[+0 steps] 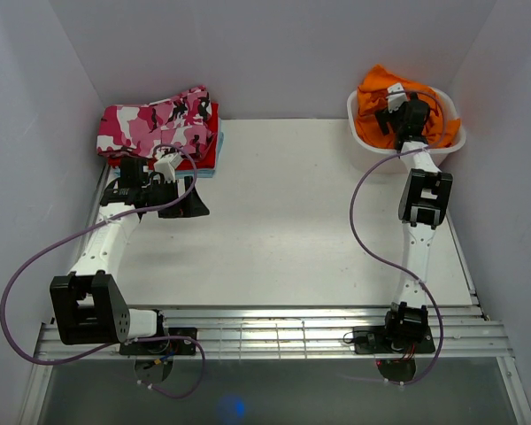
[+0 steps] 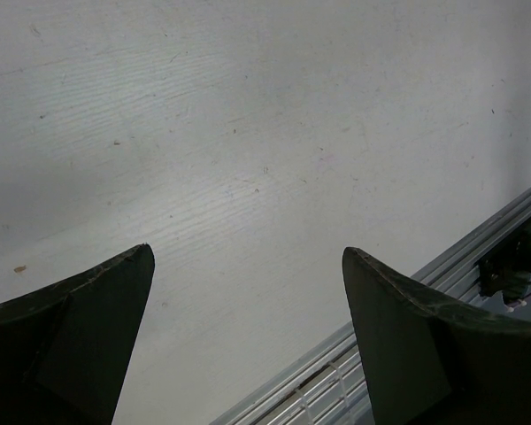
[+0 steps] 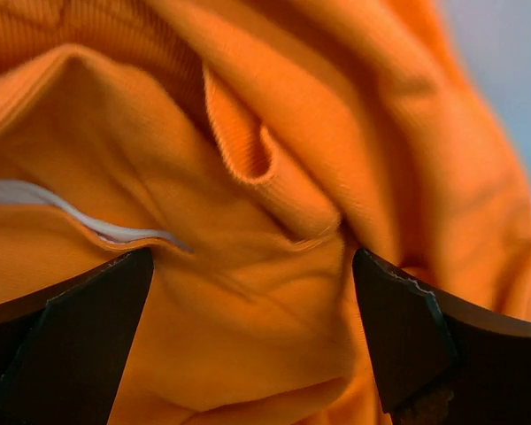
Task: Fold and stack the trousers
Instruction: Grab the trousers from the pile
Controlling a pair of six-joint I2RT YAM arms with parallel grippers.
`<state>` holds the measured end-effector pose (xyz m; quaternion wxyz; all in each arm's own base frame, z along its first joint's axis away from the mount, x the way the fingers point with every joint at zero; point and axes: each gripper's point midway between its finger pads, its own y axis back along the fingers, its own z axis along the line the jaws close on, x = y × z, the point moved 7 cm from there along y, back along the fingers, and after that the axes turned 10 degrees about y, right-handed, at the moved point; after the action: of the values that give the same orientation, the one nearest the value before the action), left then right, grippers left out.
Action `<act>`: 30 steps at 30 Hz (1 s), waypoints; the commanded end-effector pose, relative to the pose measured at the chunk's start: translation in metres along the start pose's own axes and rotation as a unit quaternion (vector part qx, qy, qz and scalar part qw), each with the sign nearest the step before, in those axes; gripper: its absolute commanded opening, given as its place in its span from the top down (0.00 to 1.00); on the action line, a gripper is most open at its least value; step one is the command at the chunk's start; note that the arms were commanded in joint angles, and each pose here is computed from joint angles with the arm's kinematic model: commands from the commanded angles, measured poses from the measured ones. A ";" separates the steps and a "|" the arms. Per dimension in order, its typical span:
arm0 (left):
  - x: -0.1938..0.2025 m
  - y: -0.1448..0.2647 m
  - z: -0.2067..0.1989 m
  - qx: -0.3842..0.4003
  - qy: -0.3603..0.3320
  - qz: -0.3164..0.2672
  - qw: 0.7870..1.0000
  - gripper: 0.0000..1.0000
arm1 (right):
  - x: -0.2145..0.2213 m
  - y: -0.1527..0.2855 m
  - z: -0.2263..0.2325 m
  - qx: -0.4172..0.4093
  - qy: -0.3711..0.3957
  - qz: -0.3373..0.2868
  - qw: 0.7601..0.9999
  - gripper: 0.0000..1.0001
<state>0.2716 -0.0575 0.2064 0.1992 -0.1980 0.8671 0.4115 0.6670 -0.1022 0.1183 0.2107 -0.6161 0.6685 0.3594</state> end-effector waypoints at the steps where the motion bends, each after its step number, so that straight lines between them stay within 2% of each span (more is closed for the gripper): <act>1: -0.002 0.007 -0.007 0.002 -0.011 -0.016 1.000 0.02 | -0.006 -0.004 -0.030 0.069 0.022 -0.026 0.997 0.00; 4: -0.004 0.007 -0.006 -0.003 -0.009 -0.014 1.000 0.02 | 0.012 -0.006 -0.024 0.063 0.006 -0.013 0.998 0.19; 7: -0.005 0.005 -0.004 -0.008 -0.008 -0.012 1.000 0.02 | 0.018 -0.007 -0.024 0.055 -0.020 -0.010 0.998 0.64; 8: -0.005 0.005 -0.004 -0.008 -0.007 -0.010 1.000 0.02 | 0.018 -0.006 -0.023 0.053 -0.020 -0.011 0.998 0.85; 9: -0.004 0.004 -0.003 -0.008 -0.006 -0.008 1.000 0.02 | 0.016 -0.006 -0.022 0.049 -0.019 -0.013 0.999 0.92; 14: -0.005 0.004 -0.003 -0.008 -0.007 -0.009 1.000 0.02 | -0.016 0.004 -0.043 0.073 -0.017 -0.048 0.996 0.92; 15: -0.005 0.004 -0.004 -0.005 -0.007 -0.008 1.000 0.02 | -0.041 0.014 -0.064 0.099 -0.016 -0.075 0.992 0.92; 17: -0.005 0.004 -0.004 -0.002 -0.006 -0.008 1.000 0.02 | -0.061 0.026 -0.081 0.132 -0.041 -0.088 0.987 0.92; 19: -0.006 0.005 -0.006 0.003 -0.007 -0.010 1.000 0.02 | -0.099 0.049 -0.113 0.169 -0.057 -0.120 0.977 0.92; 23: -0.008 0.007 -0.010 0.012 -0.010 -0.015 1.000 0.02 | -0.160 0.098 -0.166 0.238 -0.115 -0.173 0.949 0.92; 27: -0.011 0.015 -0.017 0.018 -0.019 -0.031 0.999 0.02 | -0.234 0.161 -0.212 0.282 -0.178 -0.256 0.907 0.92; 29: -0.012 0.018 -0.021 0.020 -0.024 -0.037 0.999 0.02 | -0.257 0.185 -0.225 0.287 -0.201 -0.286 0.892 0.92; 30: -0.012 0.021 -0.023 0.022 -0.026 -0.043 0.999 0.02 | -0.278 0.211 -0.236 0.294 -0.212 -0.311 0.879 0.92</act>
<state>0.2698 -0.0571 0.2084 0.1957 -0.2027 0.8657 0.4138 0.6173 -0.1079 0.3367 0.4587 -0.5702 0.6084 0.3072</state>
